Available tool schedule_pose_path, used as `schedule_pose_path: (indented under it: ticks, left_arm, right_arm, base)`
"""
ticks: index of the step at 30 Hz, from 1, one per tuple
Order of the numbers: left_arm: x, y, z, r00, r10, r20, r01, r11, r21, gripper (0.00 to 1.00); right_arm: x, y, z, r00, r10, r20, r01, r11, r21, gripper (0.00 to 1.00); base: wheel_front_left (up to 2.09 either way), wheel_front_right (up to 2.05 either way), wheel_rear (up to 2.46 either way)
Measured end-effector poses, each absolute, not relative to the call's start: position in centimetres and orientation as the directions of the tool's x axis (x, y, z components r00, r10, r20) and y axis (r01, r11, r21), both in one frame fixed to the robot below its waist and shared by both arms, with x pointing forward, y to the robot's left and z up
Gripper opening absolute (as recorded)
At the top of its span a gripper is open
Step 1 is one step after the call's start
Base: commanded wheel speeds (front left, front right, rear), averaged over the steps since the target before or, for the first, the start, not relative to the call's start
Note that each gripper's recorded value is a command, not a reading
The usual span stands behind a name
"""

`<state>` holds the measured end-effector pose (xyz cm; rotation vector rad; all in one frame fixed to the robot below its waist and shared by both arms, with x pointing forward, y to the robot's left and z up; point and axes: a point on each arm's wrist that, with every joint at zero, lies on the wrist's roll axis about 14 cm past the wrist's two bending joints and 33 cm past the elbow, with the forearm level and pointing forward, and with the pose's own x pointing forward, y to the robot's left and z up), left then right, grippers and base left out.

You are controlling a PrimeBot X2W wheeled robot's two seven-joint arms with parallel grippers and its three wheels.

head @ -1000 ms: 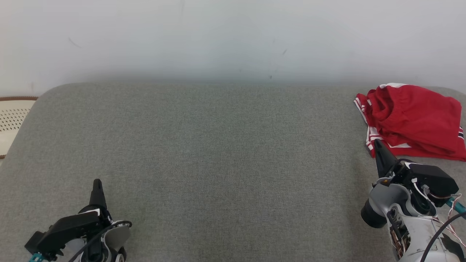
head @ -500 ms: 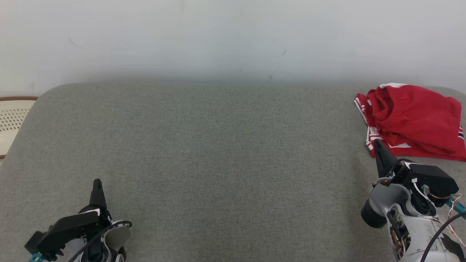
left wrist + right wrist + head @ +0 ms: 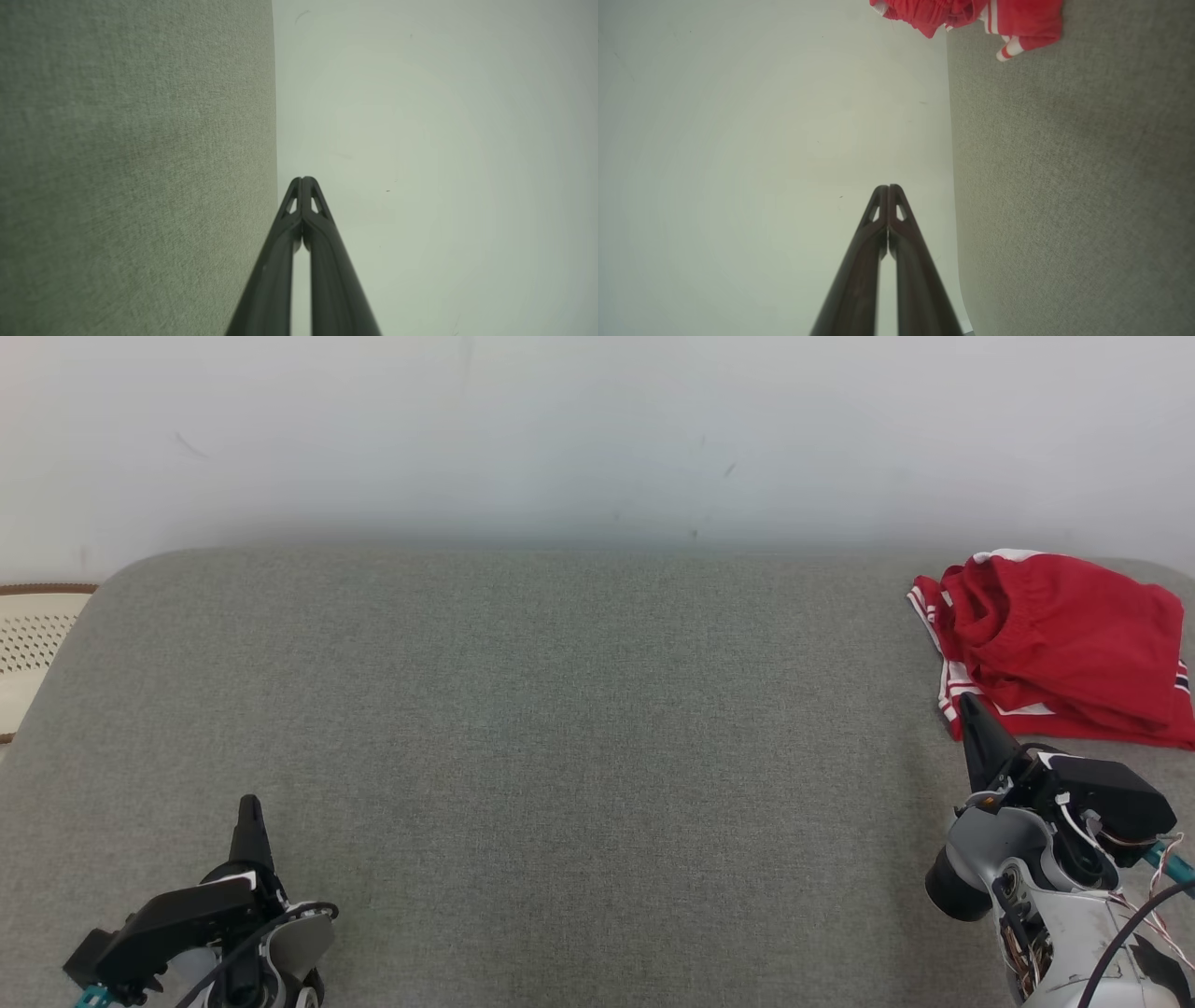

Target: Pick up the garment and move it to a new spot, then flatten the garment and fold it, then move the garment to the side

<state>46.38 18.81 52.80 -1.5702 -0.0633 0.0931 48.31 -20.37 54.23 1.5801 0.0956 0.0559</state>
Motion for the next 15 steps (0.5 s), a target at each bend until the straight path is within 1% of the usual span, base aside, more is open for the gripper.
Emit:
schedule_pose_path:
  ticks: [15]
  left_arm:
    - [46.38,18.81,52.8,0.995,0.099,-0.019,-0.019,-0.002,-1.0,0.0]
  right_arm:
    - [48.31,-20.37,54.22,0.995,0.096,-0.025,0.026,-0.009,1.0,0.0]
  base:
    - [0.0,0.0,0.0]
